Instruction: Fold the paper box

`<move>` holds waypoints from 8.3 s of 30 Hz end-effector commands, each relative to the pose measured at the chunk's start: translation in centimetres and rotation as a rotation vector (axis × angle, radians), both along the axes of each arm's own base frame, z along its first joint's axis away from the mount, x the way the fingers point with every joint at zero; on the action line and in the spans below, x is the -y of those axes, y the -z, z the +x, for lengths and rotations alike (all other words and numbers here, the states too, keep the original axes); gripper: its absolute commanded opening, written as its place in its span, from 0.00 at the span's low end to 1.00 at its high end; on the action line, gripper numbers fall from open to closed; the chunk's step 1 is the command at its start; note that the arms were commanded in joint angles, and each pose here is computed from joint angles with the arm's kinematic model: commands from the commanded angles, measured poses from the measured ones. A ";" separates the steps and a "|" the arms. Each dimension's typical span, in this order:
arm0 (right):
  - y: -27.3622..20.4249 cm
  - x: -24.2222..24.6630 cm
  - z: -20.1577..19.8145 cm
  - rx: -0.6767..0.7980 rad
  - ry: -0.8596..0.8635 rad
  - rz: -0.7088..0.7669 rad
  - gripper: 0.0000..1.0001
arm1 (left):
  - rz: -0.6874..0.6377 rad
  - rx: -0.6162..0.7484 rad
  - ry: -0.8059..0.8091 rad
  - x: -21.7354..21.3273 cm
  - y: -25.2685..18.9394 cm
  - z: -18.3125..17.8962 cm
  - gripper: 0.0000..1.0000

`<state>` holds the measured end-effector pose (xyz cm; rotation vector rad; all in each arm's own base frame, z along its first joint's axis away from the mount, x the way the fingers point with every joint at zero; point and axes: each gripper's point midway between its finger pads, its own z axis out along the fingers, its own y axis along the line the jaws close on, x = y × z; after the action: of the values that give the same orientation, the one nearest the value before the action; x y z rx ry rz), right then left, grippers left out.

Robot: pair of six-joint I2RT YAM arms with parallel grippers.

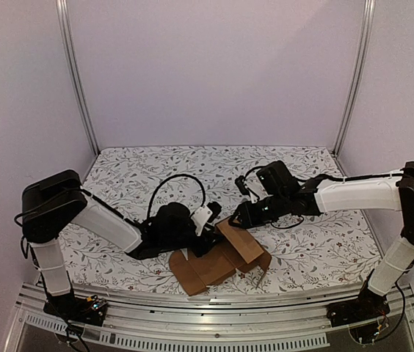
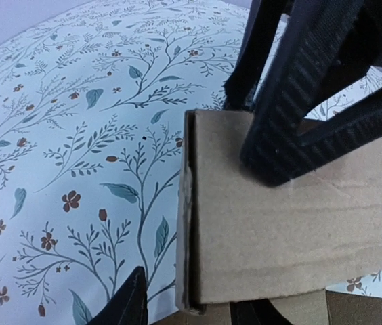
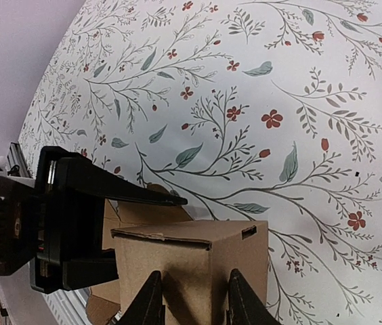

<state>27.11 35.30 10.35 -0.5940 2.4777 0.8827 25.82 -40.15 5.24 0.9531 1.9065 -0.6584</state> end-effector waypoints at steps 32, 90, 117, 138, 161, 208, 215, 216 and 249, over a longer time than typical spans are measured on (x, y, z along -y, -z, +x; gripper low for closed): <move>1.6 0.6 -1.0 -0.048 0.014 0.017 0.30 | -0.323 0.151 0.069 3.2 -0.1 1.9 0.37; 1.5 1.2 -1.6 -0.064 0.033 0.033 0.34 | -0.202 0.252 0.023 2.3 -0.7 2.0 0.00; -9.3 5.8 -2.0 0.167 0.079 -0.014 0.37 | -0.028 0.200 -0.421 -2.7 -1.6 5.1 0.00; -3.8 3.2 2.6 0.094 0.157 -0.153 0.00 | 0.051 0.157 -0.667 -4.9 0.0 5.6 0.00; 0.2 -0.3 3.4 -0.012 0.279 0.029 0.00 | 0.018 0.012 -0.631 -2.7 0.5 4.7 0.00; -18.6 4.1 -2.0 0.403 0.082 0.262 0.04 | -0.193 -0.042 -0.733 -6.8 -7.8 8.4 0.00; -20.2 5.2 -5.1 0.484 -0.050 0.307 0.03 | -0.356 -0.165 -0.697 -7.6 -10.3 8.6 0.00; -20.2 5.2 -5.5 0.497 -0.069 0.311 0.03 | -0.377 -0.181 -0.692 -7.7 -10.7 8.6 0.00; -21.6 -0.9 -4.3 0.885 -0.086 0.526 0.00 | -0.738 -0.514 -0.469 -5.3 -15.6 5.3 0.00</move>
<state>22.46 35.90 29.49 -0.7333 1.4427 0.9817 31.29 -35.04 19.85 -0.1381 1.9899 -1.2036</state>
